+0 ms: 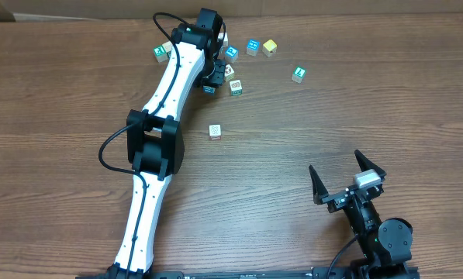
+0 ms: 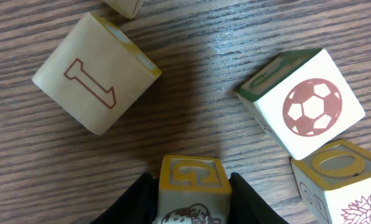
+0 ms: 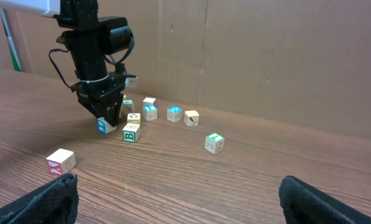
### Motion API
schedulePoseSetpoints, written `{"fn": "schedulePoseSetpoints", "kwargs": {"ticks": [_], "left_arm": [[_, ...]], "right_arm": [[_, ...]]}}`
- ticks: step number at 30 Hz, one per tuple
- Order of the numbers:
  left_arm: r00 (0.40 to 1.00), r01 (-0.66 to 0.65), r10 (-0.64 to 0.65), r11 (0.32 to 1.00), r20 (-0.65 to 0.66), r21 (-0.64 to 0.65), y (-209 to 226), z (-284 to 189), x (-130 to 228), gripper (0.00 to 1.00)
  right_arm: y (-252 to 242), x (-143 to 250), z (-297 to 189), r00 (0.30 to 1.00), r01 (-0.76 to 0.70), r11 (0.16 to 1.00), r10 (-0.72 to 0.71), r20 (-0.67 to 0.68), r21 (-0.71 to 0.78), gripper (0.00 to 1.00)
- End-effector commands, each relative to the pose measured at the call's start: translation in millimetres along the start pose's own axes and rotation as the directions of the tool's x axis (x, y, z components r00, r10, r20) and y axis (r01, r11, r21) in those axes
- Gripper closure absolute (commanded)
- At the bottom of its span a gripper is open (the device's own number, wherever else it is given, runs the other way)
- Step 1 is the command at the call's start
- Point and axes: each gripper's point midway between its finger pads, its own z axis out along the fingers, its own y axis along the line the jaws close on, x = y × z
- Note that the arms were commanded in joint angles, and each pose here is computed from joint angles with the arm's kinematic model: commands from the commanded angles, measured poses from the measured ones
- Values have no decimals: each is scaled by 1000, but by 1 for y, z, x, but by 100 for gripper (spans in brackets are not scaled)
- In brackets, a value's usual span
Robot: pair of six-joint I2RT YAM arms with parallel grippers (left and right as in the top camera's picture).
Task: Form a horizontal line
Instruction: 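Close the left gripper on the yellow-lettered block, then carry the yellow-lettered block toward the placed teal block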
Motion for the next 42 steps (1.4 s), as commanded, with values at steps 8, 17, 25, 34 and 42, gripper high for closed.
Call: {"fn": "schedulePoseSetpoints", "kwargs": {"ticks": [8, 17, 25, 34, 42], "left_arm": [[999, -8, 9, 1000, 31, -7, -8, -25, -3, 77], [988, 68, -64, 997, 142, -21, -7, -115, -11, 80], [967, 204, -203, 979, 152, 15, -15, -180, 13, 84], [975, 220, -221, 975, 34, 25, -41, -177, 44, 94], [959, 283, -283, 959, -16, 13, -60, -178, 62, 96]], "right_arm": [[2, 2, 0, 1000, 1, 1000, -1, 4, -7, 0], [2, 2, 0, 1000, 1, 1000, -1, 4, -7, 0], [2, 2, 0, 1000, 1, 1000, -1, 4, -7, 0], [2, 2, 0, 1000, 1, 1000, -1, 4, -7, 0], [2, 2, 0, 1000, 1, 1000, -1, 4, -7, 0]]}}
